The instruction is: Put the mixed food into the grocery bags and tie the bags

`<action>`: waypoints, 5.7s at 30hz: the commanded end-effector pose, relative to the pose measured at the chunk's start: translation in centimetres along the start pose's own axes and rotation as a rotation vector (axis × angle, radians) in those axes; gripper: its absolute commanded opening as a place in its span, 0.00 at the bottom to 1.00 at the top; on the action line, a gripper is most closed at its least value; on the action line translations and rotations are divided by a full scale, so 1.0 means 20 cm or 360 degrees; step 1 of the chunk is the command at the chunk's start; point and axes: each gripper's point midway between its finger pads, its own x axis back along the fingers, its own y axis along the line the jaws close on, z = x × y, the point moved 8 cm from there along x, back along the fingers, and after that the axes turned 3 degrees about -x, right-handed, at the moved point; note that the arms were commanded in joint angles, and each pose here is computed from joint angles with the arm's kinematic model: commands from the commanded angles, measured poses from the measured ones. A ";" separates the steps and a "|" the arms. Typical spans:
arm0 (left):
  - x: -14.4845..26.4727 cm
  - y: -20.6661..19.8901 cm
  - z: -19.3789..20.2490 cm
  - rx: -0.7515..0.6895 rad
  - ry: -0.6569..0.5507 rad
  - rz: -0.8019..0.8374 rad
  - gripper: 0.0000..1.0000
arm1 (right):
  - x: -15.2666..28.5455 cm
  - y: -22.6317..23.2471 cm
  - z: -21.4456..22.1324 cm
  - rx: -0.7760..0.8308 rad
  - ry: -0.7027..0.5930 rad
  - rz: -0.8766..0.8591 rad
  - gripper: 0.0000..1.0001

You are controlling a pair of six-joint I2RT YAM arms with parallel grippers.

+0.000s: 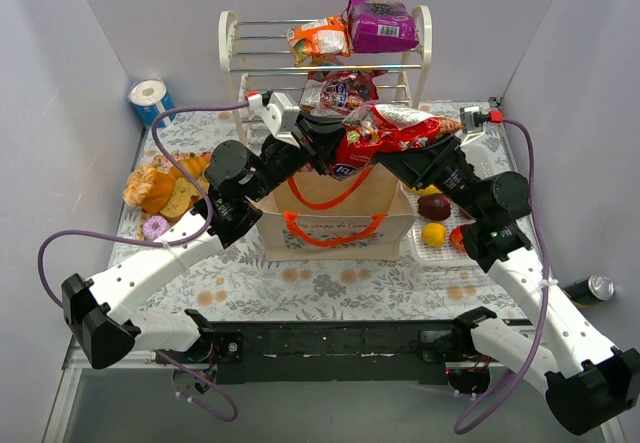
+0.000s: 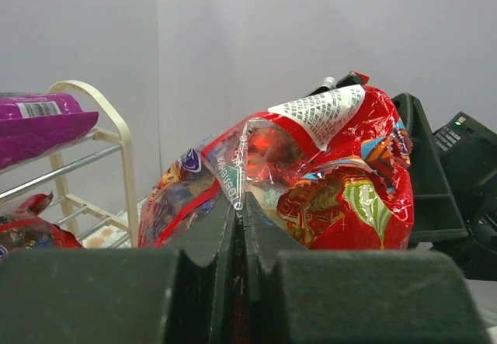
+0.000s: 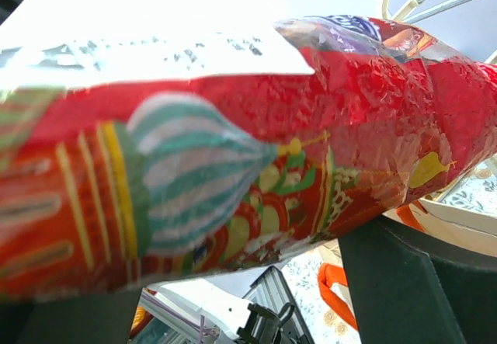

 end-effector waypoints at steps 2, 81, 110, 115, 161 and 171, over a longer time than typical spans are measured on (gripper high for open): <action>0.01 -0.17 0.13 0.0113 0.0157 0.0441 0.00 | -0.03 0.16 -0.09 0.0191 -0.0178 -0.0292 0.89; 0.99 0.41 0.63 -0.0013 0.1025 -0.1181 0.00 | -0.31 0.08 -0.24 0.1284 0.0317 0.1024 0.88; 0.97 0.37 0.72 0.0112 0.1124 -0.1009 0.00 | -1.03 -0.81 -0.84 0.2153 -0.0159 0.0988 0.95; 0.97 0.37 0.72 0.0104 0.1130 -0.1017 0.00 | -1.01 -1.00 -0.84 0.2141 -0.0110 0.1187 0.91; 0.99 0.36 0.71 0.0110 0.1122 -0.1007 0.00 | -0.81 -0.88 -0.96 0.1612 -0.0156 0.1075 0.45; 0.99 0.36 0.71 0.0110 0.1128 -0.1005 0.00 | -0.74 -0.93 -1.02 0.1394 -0.0164 0.1026 0.50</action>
